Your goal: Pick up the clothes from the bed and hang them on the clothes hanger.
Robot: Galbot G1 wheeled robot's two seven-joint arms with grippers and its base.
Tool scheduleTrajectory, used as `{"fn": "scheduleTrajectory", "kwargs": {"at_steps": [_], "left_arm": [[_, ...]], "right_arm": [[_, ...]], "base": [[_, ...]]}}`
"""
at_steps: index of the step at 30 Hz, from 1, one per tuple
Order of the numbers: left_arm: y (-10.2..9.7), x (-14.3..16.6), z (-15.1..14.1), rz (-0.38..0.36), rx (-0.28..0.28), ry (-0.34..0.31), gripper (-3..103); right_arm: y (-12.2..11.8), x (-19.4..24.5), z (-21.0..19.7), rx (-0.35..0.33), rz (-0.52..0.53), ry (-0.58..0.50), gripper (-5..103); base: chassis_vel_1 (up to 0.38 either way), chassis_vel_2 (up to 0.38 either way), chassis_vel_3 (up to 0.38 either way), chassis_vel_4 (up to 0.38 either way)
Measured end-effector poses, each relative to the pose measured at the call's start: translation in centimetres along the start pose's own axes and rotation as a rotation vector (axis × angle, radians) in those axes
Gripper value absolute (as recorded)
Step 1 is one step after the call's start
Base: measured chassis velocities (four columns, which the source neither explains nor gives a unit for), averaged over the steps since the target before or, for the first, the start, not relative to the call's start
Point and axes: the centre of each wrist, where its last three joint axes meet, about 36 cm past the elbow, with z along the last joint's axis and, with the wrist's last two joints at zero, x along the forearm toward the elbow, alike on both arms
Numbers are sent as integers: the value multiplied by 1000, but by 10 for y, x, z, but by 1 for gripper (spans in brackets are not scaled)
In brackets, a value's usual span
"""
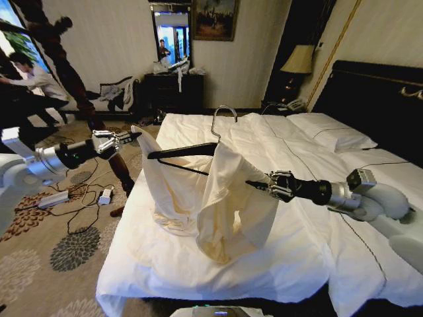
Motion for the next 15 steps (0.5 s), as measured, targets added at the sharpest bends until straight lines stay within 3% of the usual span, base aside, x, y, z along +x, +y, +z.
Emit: {"fn": "scheduleTrajectory", "kwargs": {"at_steps": [10,15], "left_arm": [[9,11,-24,10,-23,-30,0],[0,3,-25,34,-5,-51,0]], "right_arm": [[-7,8,4,17,20,38,21],[-6,7,4,16,24,34,21]], "base": [[0,0,0,0],[0,0,0,0]]}}
